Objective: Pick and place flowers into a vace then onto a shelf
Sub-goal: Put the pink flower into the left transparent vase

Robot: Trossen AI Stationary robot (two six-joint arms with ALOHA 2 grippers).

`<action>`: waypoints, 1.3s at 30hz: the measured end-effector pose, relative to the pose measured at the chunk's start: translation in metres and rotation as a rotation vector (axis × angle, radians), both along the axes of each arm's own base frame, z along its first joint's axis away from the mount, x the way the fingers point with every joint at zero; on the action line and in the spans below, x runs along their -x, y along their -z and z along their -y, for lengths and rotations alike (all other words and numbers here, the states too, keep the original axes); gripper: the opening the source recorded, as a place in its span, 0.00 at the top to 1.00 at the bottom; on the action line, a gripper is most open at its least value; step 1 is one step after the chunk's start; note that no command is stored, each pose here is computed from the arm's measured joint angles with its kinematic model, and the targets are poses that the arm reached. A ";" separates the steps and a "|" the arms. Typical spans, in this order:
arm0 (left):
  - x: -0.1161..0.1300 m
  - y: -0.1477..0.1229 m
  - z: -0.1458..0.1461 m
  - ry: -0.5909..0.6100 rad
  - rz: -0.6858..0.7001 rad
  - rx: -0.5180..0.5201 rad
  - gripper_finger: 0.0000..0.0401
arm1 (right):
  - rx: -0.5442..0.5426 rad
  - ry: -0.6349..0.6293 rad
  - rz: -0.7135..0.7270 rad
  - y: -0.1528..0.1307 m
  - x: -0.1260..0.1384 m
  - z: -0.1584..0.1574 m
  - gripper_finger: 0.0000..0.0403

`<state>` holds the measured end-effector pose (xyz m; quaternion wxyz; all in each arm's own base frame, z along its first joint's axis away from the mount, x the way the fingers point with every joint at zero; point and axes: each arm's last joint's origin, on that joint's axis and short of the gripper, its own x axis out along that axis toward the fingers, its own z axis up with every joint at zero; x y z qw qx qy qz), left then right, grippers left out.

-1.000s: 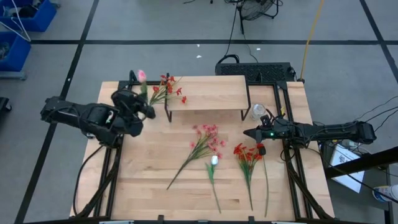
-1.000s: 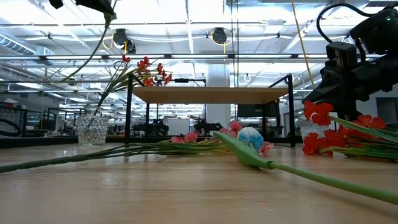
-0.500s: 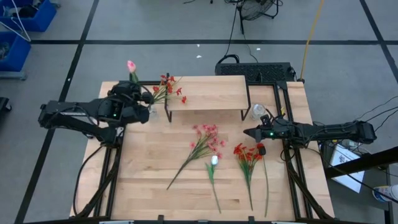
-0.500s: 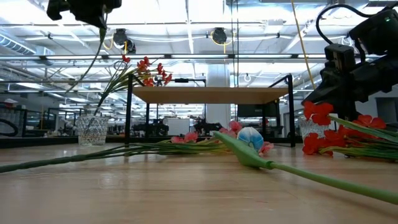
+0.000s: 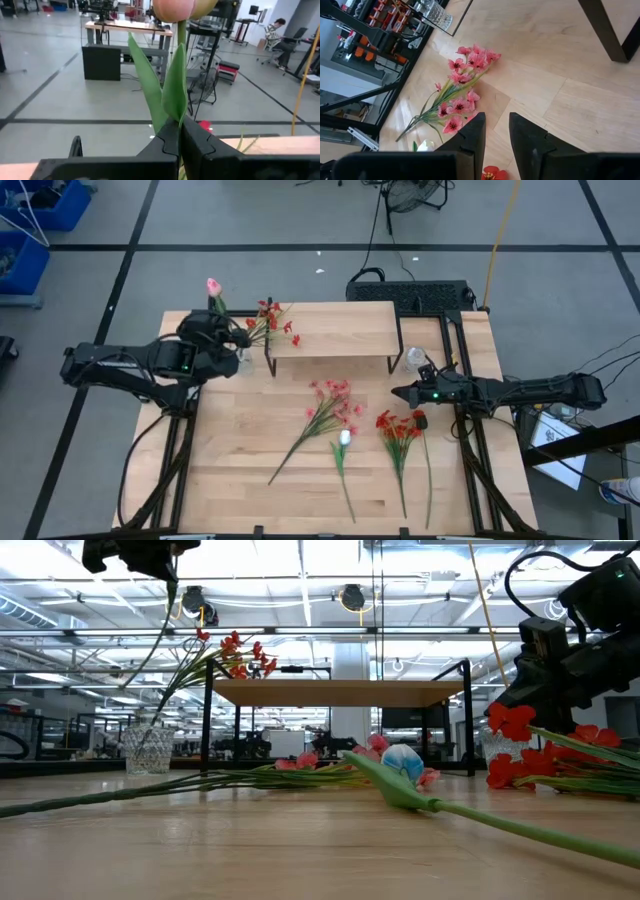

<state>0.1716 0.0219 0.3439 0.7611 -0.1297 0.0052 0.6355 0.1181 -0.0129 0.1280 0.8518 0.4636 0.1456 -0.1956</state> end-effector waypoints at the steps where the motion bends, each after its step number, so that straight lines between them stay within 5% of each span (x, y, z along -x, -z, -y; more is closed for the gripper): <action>1: 0.002 -0.002 -0.001 -0.001 -0.006 -0.007 0.99 | 0.001 0.000 -0.002 0.000 0.000 0.000 0.81; 16: 0.035 0.004 -0.001 0.124 0.103 -0.046 1.00 | -0.001 0.002 -0.031 0.003 -0.001 0.000 0.81; 23: 0.038 0.007 -0.012 0.181 0.144 -0.110 1.00 | -0.013 0.007 -0.031 0.003 -0.001 0.000 0.81; 39: 0.035 0.021 -0.031 0.221 0.141 -0.069 1.00 | -0.025 0.013 -0.036 0.004 -0.001 0.000 0.81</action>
